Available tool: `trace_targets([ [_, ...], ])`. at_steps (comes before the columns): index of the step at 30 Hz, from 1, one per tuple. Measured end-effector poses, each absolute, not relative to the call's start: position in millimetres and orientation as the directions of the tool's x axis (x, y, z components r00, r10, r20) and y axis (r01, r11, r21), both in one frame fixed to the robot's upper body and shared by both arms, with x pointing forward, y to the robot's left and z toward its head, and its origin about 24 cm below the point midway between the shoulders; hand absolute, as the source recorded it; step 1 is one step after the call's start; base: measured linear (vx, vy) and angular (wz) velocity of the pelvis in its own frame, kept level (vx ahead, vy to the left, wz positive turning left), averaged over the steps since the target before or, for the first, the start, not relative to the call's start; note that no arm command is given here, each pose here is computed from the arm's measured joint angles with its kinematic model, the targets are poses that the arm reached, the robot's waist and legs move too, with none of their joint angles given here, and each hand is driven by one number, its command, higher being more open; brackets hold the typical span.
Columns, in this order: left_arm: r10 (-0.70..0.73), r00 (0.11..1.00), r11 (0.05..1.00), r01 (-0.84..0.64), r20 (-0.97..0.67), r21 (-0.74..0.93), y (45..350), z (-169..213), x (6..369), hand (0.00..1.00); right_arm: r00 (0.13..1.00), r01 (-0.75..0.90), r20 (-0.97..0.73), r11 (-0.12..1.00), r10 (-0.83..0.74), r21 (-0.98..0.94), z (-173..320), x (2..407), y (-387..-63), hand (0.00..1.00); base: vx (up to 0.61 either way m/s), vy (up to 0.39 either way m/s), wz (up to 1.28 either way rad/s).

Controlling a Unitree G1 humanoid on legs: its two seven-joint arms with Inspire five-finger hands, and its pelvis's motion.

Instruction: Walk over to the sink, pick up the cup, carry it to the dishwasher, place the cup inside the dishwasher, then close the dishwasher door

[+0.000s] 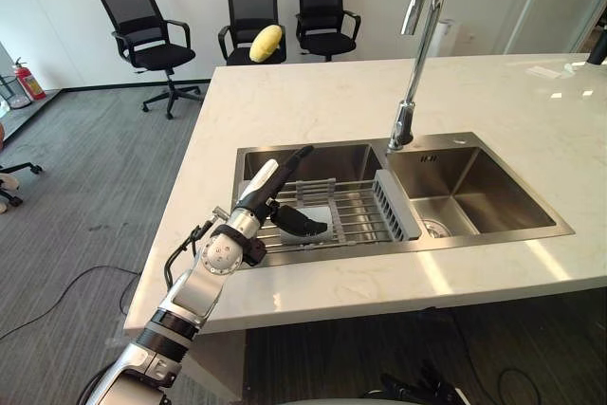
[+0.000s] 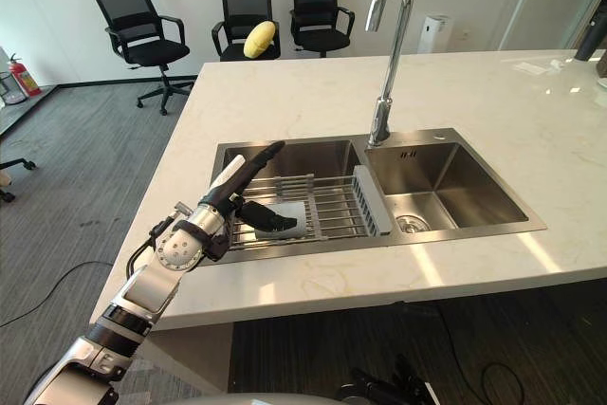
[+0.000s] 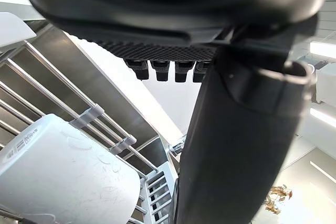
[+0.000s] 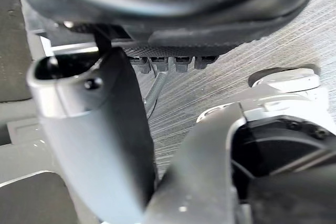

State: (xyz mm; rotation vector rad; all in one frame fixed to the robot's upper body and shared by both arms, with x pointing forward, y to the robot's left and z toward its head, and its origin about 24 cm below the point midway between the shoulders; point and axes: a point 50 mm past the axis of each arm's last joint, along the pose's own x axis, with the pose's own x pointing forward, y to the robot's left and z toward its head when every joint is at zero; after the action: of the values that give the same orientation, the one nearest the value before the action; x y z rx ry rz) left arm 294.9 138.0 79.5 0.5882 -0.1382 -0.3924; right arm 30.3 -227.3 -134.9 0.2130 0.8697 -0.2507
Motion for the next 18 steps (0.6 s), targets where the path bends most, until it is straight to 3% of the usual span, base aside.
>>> trace_targets([
  [7,-0.328,0.941,0.727,0.305,-0.079,0.615,157.1,55.0,289.6,1.0,0.608,0.319,-0.783,0.943,-0.131,0.09,-136.0,29.2,-226.3,1.0,0.03,0.009,-0.16],
  [18,-0.236,0.968,0.705,0.229,-0.083,0.671,165.3,42.8,286.1,1.0,0.598,0.364,-0.789,0.925,-0.144,0.107,-137.9,27.3,-220.6,1.0,-0.02,0.0,-0.07],
])
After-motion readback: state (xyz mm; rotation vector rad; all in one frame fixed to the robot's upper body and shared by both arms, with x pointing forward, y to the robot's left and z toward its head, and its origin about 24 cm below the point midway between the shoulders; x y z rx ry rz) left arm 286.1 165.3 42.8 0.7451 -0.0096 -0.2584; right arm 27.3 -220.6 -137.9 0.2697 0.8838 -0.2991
